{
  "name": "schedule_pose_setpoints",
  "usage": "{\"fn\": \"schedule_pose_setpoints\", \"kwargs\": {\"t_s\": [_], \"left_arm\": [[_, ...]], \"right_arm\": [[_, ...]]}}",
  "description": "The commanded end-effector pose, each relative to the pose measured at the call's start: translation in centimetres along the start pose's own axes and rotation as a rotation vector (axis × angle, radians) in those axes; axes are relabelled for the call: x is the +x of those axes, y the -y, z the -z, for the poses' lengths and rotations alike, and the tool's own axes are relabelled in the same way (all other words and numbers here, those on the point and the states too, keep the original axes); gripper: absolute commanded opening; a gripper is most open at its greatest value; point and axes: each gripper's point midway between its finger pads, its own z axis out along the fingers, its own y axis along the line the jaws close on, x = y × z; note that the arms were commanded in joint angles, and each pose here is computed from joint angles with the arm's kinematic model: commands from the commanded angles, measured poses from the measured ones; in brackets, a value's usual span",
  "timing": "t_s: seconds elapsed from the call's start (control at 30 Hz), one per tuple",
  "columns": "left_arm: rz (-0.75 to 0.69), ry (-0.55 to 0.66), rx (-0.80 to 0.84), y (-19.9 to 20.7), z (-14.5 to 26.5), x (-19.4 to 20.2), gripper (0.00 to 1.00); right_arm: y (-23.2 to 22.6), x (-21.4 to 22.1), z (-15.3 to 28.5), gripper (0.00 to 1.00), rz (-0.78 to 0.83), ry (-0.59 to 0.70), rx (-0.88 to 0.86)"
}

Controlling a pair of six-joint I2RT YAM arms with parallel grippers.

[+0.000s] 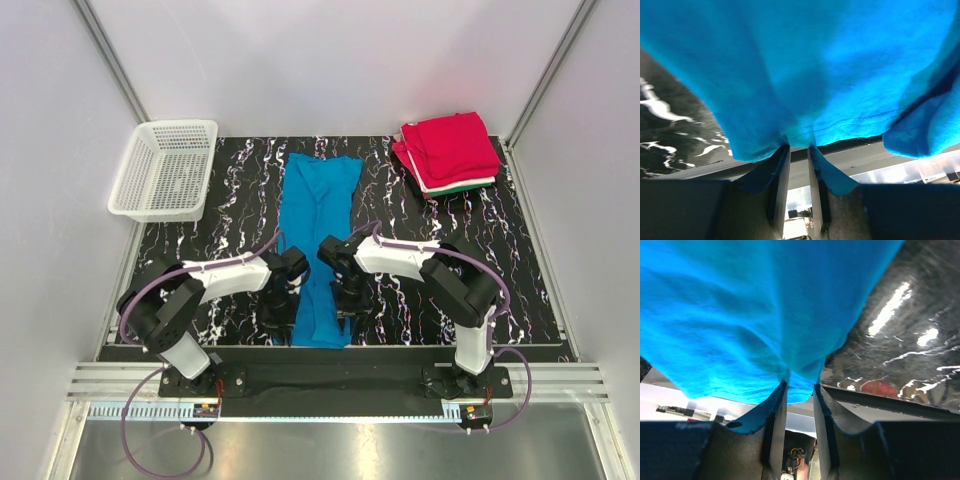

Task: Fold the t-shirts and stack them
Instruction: Fold the tshirt

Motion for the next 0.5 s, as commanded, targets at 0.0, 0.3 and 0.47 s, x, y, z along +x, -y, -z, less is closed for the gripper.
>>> {"fn": "schedule_pose_setpoints", "kwargs": {"t_s": [0.0, 0.3, 0.47], "left_arm": [[-0.018, 0.005, 0.045, 2.0, -0.2, -0.5, 0.25], [-0.018, 0.016, 0.045, 2.2, -0.4, 0.0, 0.27], [-0.024, 0.129, 0.081, 3.0, 3.0, -0.4, 0.37]], "right_arm": [[1.6, 1.0, -0.3, 0.34, -0.008, -0.026, 0.076], [1.6, 0.8, 0.2, 0.35, 0.009, -0.003, 0.075], [-0.3, -0.4, 5.8, 0.41, 0.050, 0.188, 0.008]]}}
